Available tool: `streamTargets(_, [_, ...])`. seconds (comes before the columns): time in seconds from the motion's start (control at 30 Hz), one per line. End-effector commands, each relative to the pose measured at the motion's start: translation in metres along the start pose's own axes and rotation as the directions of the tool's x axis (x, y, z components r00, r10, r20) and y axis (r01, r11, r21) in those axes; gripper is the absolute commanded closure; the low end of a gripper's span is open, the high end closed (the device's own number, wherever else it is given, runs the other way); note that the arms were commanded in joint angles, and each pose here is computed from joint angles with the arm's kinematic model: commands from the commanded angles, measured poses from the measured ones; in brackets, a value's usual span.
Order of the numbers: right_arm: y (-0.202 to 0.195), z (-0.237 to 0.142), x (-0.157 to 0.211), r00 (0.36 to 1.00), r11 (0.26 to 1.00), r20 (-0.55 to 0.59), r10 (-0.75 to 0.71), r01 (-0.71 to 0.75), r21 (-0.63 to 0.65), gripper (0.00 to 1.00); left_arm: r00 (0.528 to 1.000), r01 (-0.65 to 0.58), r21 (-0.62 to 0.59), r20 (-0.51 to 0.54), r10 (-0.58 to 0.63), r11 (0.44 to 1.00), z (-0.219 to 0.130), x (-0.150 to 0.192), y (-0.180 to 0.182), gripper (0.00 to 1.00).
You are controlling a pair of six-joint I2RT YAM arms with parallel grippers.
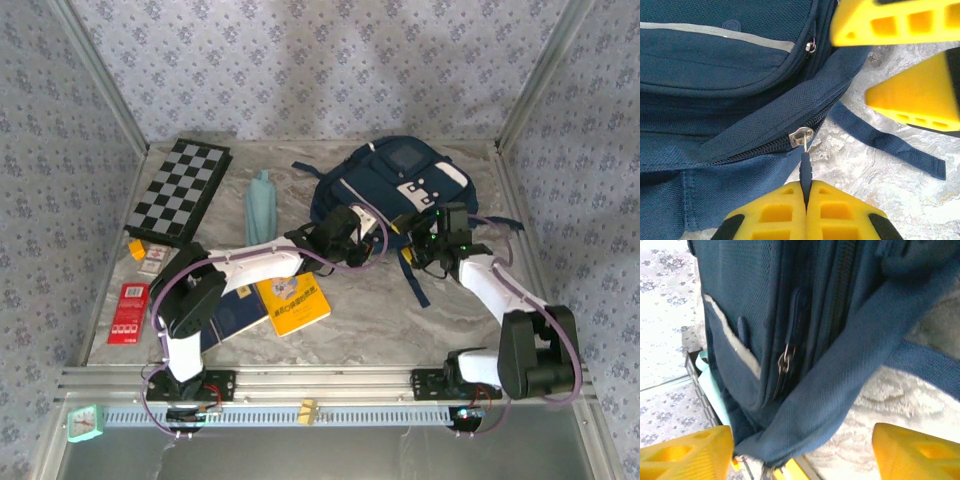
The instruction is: Pack the student bag
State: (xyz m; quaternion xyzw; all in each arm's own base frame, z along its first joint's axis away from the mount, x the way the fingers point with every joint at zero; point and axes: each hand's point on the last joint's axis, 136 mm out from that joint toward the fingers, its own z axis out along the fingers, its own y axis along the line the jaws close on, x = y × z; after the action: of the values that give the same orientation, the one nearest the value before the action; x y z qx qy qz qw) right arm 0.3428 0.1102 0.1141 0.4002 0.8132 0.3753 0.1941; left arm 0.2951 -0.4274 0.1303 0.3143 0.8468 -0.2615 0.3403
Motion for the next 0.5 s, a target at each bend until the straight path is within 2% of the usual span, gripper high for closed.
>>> streamTargets(0.0, [0.016,0.009,-0.022,0.994,0.999,0.106,0.032,-0.027,-0.041,0.35,0.998,-0.025,0.054,0.064,0.021,0.998,-0.007,-0.029,-0.018,1.00])
streamTargets(0.17, [0.017,0.035,-0.024,0.997,0.999,0.073,0.024,-0.023,-0.026,0.52,0.998,-0.036,0.057,0.059,0.033,0.998,-0.008,-0.028,-0.019,1.00])
streamTargets(0.3, [0.019,0.041,-0.021,0.999,1.000,0.046,-0.024,0.024,-0.001,0.66,0.998,-0.057,0.038,0.040,0.055,0.998,-0.009,-0.025,-0.016,1.00])
streamTargets(0.47, [0.008,0.031,-0.020,0.990,0.987,0.003,-0.143,0.143,0.071,0.96,0.997,-0.075,-0.057,0.020,0.076,0.996,-0.018,-0.013,0.007,1.00])
